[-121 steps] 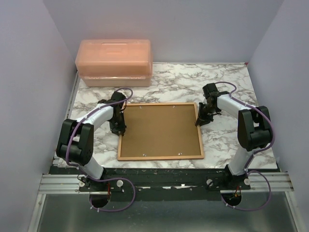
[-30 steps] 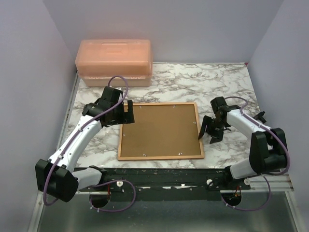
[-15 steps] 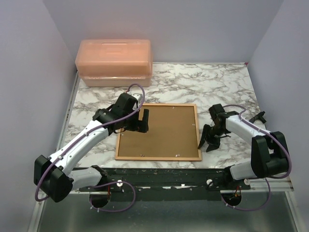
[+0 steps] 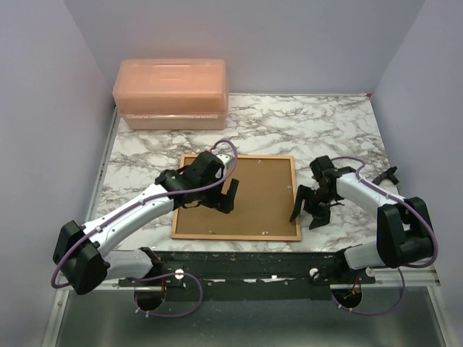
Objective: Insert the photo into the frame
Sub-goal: Install the photo frame at the center of the board, then turn over the photo frame at the center of the board.
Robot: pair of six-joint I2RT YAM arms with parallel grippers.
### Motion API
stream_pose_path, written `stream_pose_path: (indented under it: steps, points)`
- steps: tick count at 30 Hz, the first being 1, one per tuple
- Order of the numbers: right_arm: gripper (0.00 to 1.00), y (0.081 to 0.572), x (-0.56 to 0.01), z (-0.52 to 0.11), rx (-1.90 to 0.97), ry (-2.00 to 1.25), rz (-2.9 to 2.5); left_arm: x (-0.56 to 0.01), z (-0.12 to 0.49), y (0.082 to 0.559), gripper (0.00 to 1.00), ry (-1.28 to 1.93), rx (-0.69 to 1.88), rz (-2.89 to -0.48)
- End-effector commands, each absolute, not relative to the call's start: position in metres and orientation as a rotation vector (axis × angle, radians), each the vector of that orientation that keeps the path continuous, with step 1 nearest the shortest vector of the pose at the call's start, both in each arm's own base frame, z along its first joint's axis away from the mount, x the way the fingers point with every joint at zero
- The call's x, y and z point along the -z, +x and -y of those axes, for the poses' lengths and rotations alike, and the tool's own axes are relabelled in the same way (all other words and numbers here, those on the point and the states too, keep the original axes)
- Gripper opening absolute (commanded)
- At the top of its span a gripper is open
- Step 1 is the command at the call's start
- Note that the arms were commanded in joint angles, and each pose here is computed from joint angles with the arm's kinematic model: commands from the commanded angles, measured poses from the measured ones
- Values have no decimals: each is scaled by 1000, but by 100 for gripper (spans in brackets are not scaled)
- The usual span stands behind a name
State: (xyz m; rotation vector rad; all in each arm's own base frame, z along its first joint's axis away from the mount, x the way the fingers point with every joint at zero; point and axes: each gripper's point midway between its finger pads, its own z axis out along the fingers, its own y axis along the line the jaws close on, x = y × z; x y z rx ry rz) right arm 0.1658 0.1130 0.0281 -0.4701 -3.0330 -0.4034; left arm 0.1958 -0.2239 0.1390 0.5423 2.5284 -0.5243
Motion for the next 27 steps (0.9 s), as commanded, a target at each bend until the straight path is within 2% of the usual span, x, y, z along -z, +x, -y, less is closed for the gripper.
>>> stream_pose_path:
  steps: [1,5,11,16,18,27]
  points:
    - [77,168,-39,-126,517,-420,3041,-134,231,196,99,576,512,-2516]
    - [74,158,-30,-125,461,-401,3004,-133,234,196,99,586,505,-2519]
    - [52,141,-16,-124,351,-366,2970,-133,234,198,99,606,484,-2505]
    - [11,150,-15,-120,297,-370,3001,-137,236,197,98,652,478,-2480]
    - [1,158,-21,-121,299,-361,3023,-137,237,195,98,680,478,-2467]
    - [0,199,-74,-145,454,-287,3078,-141,243,185,99,833,434,-2392]
